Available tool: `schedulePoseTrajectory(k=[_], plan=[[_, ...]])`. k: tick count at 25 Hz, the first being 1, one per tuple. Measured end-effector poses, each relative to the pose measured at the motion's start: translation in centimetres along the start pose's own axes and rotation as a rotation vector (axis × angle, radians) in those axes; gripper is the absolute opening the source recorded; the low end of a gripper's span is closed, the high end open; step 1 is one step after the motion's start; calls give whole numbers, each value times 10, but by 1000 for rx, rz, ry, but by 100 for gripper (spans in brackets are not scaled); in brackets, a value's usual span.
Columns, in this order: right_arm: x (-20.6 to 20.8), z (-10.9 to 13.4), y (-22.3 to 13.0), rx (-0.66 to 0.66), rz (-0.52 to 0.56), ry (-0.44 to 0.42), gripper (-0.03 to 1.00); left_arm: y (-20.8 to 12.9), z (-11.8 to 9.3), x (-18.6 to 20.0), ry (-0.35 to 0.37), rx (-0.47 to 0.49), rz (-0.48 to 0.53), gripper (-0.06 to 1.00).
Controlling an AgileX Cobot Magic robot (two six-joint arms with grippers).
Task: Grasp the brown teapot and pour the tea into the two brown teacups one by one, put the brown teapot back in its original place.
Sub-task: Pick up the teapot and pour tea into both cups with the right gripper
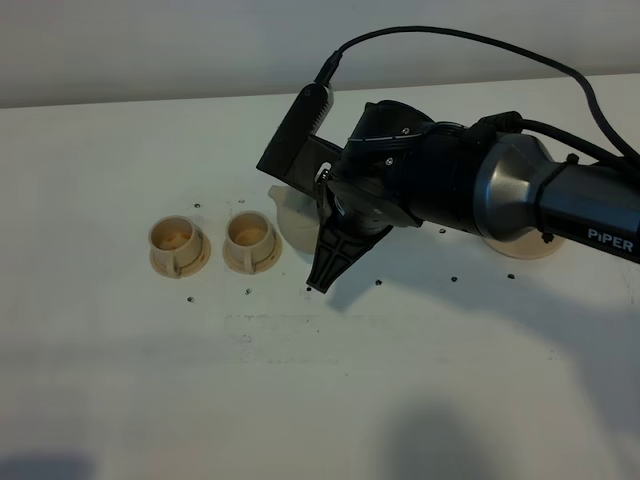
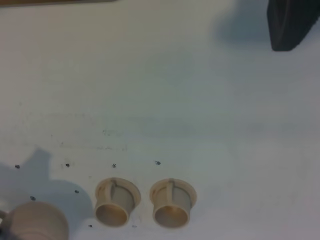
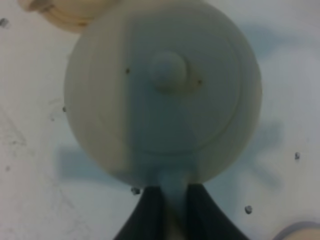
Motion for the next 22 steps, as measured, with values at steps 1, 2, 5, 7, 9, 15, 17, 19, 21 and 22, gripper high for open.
schedulePoseTrajectory(k=[1, 2, 5, 7, 9, 15, 17, 19, 21, 22], plan=[[0, 0, 0, 1, -1, -1, 10, 0, 0, 0, 0, 0, 0, 33], [0, 0, 0, 1, -2, -1, 10, 0, 0, 0, 0, 0, 0, 33], [1, 0, 4, -3, -14, 0, 10, 0, 0, 0, 0, 0, 0, 33], [4, -1, 10, -19, -29, 3, 10, 0, 0, 0, 0, 0, 0, 33], [8, -4, 17, -30, -52, 0, 10, 0, 0, 0, 0, 0, 0, 33], [4, -3, 25, -36, -62, 0, 10, 0, 0, 0, 0, 0, 0, 33], [-4, 0, 23, -31, -41, 2, 10, 0, 0, 0, 0, 0, 0, 33], [-10, 2, 20, -28, -24, 3, 10, 0, 0, 0, 0, 0, 0, 33], [-13, 5, 19, -21, -16, 4, 10, 0, 0, 0, 0, 0, 0, 33], [-15, 6, 18, -17, -10, 5, 10, 0, 0, 0, 0, 0, 0, 33]])
Point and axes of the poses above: a point on each arm's last joint axis where the gripper is mounted, x pointing back along that axis away from the gripper, z along the wrist's bending axis when the last joint is at zero, y = z × x, the point moved 5 cm from there along -x, pointing out along that axis toward the gripper, and after that the axes turned 12 degrees about -x, right-handed, at the moved point
